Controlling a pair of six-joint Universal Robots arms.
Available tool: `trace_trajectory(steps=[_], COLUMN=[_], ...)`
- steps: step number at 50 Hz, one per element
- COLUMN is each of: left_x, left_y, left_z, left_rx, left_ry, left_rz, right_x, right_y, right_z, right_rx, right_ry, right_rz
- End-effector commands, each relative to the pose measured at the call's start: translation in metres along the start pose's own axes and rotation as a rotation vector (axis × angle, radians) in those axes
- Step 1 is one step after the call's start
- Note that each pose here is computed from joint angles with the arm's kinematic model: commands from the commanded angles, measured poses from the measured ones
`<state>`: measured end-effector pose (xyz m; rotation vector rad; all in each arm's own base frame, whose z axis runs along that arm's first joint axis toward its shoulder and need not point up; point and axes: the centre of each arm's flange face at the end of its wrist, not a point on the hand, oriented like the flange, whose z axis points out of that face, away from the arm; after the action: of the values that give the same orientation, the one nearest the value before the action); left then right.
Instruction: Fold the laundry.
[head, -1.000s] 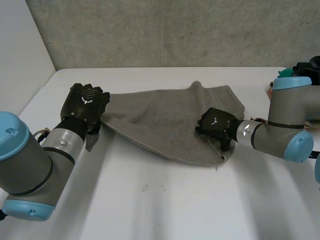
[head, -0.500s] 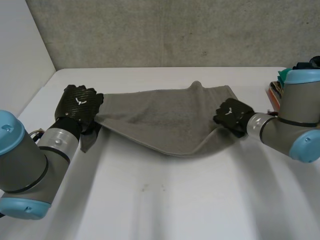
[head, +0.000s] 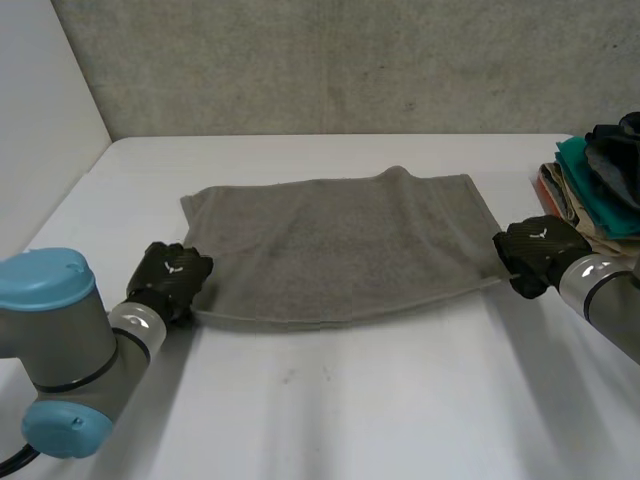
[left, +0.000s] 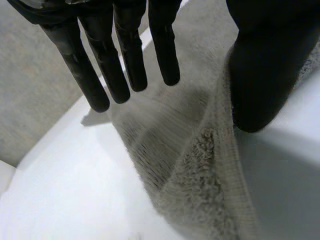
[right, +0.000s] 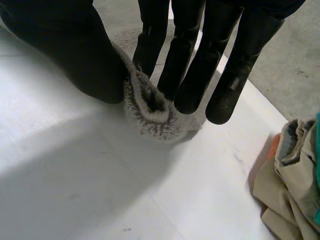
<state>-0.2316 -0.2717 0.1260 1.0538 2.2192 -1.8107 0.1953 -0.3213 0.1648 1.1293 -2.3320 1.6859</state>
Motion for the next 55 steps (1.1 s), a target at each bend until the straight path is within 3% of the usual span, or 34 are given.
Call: trace_trajectory(steps=[1, 10, 17, 21, 26, 31, 36, 44, 55], left_x=[0.000, -0.014, -0.019, -0.015, -0.006, -0.003, -0.012, -0.024, -0.031], left_y=[0.012, 0.007, 0.000, -0.004, 0.000, 0.002, -0.009, -0.021, -0.022], left_z=[-0.004, -0.017, -0.050, -0.085, -0.144, -0.167, -0.140, -0.046, 0.068], left_rx=[-0.051, -0.057, -0.078, -0.127, -0.284, -0.362, -0.249, -0.083, 0.078], left_ry=[0.000, -0.064, -0.090, -0.044, 0.091, 0.162, 0.085, -0.044, -0.171], left_rz=[-0.004, 0.002, 0.083, 0.149, 0.205, 0.229, 0.237, 0.258, 0.296], right_x=[0.007, 0.008, 0.005, 0.011, 0.009, 0.014, 0.018, 0.016, 0.020], right_y=[0.004, 0.009, 0.002, 0.000, 0.007, 0.022, 0.024, 0.011, -0.017], right_z=[0.002, -0.002, -0.026, -0.054, -0.102, -0.121, -0.107, -0.049, 0.051], right_rx=[-0.003, -0.023, -0.034, -0.085, -0.251, -0.366, -0.314, -0.167, 0.021], right_ry=[0.042, 0.050, 0.042, 0.045, -0.058, -0.139, -0.083, 0.024, 0.281], right_rz=[0.025, 0.018, -0.058, -0.179, -0.353, -0.381, -0.355, -0.371, -0.477])
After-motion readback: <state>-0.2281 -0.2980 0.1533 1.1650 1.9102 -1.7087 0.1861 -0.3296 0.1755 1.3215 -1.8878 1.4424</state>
